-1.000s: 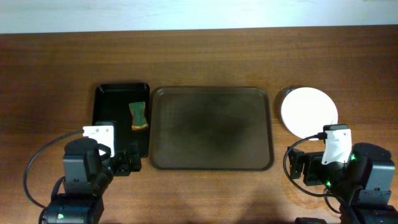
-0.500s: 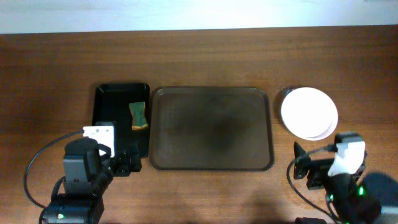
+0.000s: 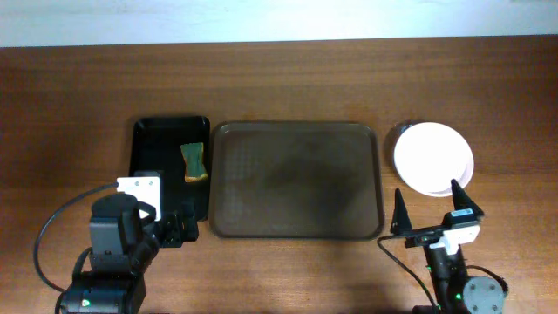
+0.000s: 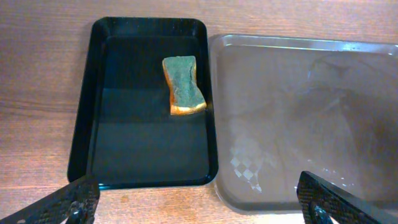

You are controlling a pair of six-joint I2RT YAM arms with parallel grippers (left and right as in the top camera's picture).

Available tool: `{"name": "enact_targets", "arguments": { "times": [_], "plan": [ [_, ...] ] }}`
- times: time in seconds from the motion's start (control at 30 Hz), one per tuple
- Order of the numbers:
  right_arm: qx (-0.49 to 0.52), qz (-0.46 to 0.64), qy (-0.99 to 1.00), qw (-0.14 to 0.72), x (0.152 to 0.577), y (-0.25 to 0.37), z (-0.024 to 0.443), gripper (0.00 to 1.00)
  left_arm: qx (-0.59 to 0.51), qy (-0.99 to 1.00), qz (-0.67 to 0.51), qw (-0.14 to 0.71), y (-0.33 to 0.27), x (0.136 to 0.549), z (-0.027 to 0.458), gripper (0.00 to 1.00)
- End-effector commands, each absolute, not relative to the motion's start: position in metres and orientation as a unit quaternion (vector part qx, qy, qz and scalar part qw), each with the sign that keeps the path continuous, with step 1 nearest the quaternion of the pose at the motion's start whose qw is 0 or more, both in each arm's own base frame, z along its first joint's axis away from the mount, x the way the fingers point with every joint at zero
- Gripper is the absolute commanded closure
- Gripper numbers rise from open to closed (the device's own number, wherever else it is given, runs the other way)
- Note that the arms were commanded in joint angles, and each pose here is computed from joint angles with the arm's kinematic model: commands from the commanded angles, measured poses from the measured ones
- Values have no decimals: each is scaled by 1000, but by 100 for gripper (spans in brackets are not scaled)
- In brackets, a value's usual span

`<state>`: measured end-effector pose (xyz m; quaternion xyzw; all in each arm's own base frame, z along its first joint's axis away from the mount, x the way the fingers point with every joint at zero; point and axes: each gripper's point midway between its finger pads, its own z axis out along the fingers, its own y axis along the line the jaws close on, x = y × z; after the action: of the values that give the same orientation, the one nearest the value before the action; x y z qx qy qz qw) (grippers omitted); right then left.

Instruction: Clean dirty plates on tray and stack at the side

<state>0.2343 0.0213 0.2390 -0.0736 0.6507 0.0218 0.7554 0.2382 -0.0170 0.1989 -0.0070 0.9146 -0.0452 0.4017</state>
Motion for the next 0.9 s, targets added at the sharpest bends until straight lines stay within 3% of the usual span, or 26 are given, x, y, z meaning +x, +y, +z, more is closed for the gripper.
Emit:
{"name": "enact_targets", "arguments": {
  "times": [0.0, 0.17, 0.87],
  "plan": [
    [-91, -1, 644, 760, 242, 21, 213, 2, -1, 914, -47, 402, -18, 238, 198, 0],
    [-119, -14, 718, 686, 245, 22, 160, 2, -1, 914, -47, 402, -18, 238, 198, 0],
    [-118, -14, 719, 685, 245, 22, 160, 2, -1, 914, -47, 402, -18, 238, 198, 0]
  ]
}}
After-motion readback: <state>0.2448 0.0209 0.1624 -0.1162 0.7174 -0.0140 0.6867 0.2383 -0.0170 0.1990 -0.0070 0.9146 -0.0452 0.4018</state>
